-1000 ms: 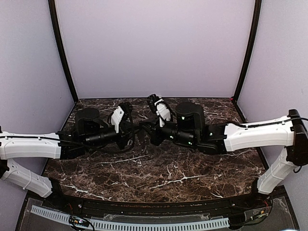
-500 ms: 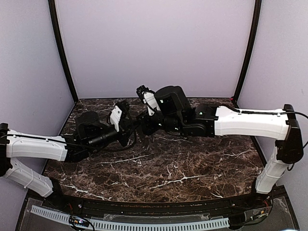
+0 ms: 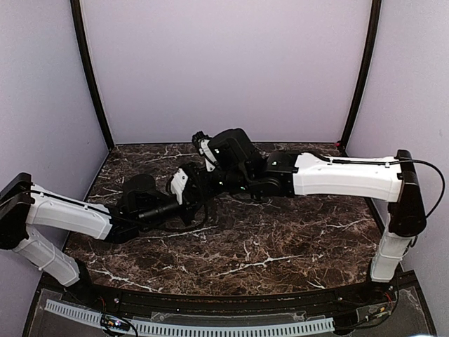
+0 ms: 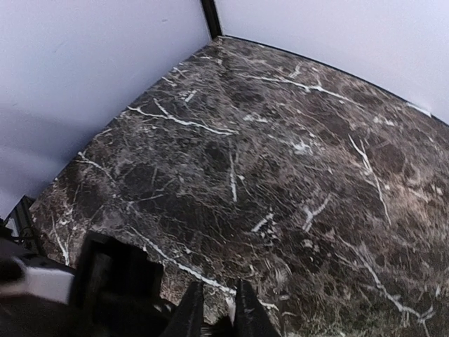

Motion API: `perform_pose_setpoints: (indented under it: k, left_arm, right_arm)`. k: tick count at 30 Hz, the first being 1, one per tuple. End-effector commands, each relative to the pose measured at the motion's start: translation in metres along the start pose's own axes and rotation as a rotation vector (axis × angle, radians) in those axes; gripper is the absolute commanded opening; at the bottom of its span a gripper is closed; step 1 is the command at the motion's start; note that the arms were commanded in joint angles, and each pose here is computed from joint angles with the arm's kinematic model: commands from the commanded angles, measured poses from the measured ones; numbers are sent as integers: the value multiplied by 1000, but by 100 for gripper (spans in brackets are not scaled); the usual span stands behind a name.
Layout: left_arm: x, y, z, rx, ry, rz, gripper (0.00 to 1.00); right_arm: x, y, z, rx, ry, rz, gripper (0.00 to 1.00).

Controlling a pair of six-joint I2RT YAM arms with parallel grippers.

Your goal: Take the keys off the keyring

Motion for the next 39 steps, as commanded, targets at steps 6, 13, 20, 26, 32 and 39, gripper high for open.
perform_pose_setpoints:
  k: [6,13,20,26,32,39]
  left_arm:
    - [-33,-12,-21,-117,-26,211,0]
    - [-33,-19,-30,-164,-88,230,0]
    - [-33,-35,-44,-218,-206,319,0]
    - [-28,-57,-56,-263,-317,380,0]
    - [-22,-62,-61,-223,-401,457,0]
    - [-26,-70,-64,-203,-429,535,0]
  right_arm:
    - [29,-25,-68,-293,69,-197,46]
    - [24,-66,-83,-424,0,-225,64]
    - [8,-117,-80,-544,-108,-192,82]
    - [-23,-130,-62,-571,-97,-215,88]
    - [-34,-130,-38,-593,-152,-322,91]
    - [-51,-113,-17,-599,-74,-384,90]
Point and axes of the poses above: each gripper's point midway between its finger pads, its own y axis out along the fingers, its own x axis along the line the jaws close on, z = x × y, the point moved 6 cm from there along -y, back along the fingers, and after that the axes turned 15 degrees about -y, right-handed, at the moved point
